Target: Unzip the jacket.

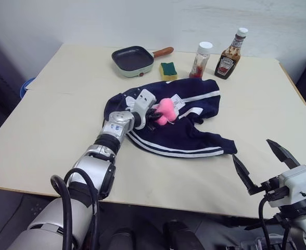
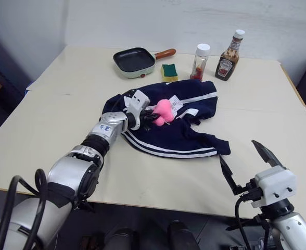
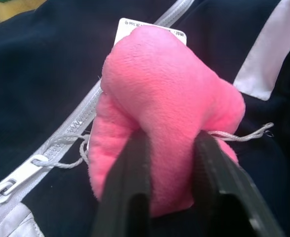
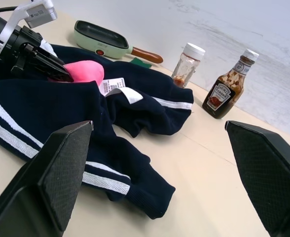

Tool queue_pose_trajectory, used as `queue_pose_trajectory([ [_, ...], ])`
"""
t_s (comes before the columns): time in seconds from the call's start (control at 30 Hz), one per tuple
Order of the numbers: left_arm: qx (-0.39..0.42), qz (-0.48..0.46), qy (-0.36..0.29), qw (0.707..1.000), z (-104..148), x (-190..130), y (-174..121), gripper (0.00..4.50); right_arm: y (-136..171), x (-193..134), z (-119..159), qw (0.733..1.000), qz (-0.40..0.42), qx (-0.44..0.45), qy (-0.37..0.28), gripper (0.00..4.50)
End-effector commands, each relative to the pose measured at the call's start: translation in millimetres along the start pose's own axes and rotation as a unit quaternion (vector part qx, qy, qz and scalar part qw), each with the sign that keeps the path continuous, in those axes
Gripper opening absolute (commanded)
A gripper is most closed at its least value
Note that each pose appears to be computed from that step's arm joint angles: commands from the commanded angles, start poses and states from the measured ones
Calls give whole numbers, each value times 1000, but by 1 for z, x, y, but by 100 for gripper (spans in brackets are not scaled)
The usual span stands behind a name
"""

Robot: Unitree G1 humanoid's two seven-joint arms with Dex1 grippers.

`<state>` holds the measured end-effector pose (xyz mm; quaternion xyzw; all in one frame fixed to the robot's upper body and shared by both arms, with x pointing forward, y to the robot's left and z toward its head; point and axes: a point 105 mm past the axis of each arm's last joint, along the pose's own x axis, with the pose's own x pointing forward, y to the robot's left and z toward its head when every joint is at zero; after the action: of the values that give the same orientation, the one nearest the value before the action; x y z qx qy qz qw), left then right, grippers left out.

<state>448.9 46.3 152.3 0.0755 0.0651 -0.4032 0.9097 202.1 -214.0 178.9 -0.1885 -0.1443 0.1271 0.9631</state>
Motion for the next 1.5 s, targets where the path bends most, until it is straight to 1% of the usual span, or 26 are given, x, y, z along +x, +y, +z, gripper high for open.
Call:
queue_pose_trajectory([
  [0.03,-69,11,-167,984,49,-17,16,2,2,5,16,999,3,-8,-39,450],
  [0.07,-86,9,-219,972,62,-30,23,2,6,8,18,999,15,-5,-47,450],
  [0.13,-104,26,-294,950,77,-57,42,2,14,15,22,997,43,-1,-63,450],
  [0.17,-115,49,-316,941,77,-78,57,2,22,21,25,995,71,-1,-73,450],
  [0.2,-118,79,-326,935,74,-99,72,2,31,26,27,991,102,-2,-82,450],
  [0.23,-119,98,-329,932,71,-113,80,2,36,29,28,989,124,-2,-87,450],
  [0.33,-98,179,-291,935,52,-158,101,2,54,35,32,976,195,-12,-100,450],
  [0.37,-85,232,-265,932,41,-181,113,2,60,37,32,970,221,-13,-105,450],
  [0.4,-77,266,-247,929,34,-196,120,2,63,39,33,966,236,-13,-108,450],
  [0.43,-59,320,-211,922,21,-225,134,2,68,40,33,960,257,-13,-110,450],
  [0.5,-39,386,-157,908,2,-263,149,2,72,42,31,955,273,-10,-112,450],
  [0.57,-26,428,-114,896,-13,-288,158,2,71,43,27,956,273,-7,-110,450],
  [0.6,-26,433,-96,896,-21,-297,160,2,69,42,24,957,271,-6,-107,450],
  [0.63,-20,438,-75,896,-28,-303,161,63,67,42,22,959,265,-6,-104,450],
  [0.7,-33,428,-67,901,-35,-307,160,117,61,42,18,963,251,-4,-98,450],
  [0.83,-40,419,-60,905,-36,-306,159,251,51,42,13,970,226,-9,-86,450],
  [0.93,-34,410,-67,909,-30,-305,158,345,46,41,8,973,221,-11,-71,450],
  [1.0,13,376,-75,924,-15,-303,151,405,39,35,5,974,220,-19,-55,450],
  [1.1,89,328,-88,936,9,-306,138,405,29,29,3,975,216,-29,-33,450],
  [1.13,120,299,-97,942,21,-307,131,424,24,25,-1,975,219,-42,-14,450],
  [1.2,185,211,-79,957,32,-297,110,447,15,18,-11,969,237,-72,26,450],
  [1.27,261,84,5,962,16,-270,81,447,7,16,-21,962,249,-102,55,450],
  [1.3,277,37,30,960,8,-260,71,447,4,18,-25,960,251,-110,64,450],
  [1.4,300,-68,60,950,-7,-226,46,447,1,28,-40,948,278,-128,91,450],
  [1.47,306,-108,64,944,-16,-202,35,447,-2,36,-49,943,282,-141,105,450],
  [1.5,302,-120,61,944,-20,-187,30,447,0,40,-57,937,297,-144,116,450],
])
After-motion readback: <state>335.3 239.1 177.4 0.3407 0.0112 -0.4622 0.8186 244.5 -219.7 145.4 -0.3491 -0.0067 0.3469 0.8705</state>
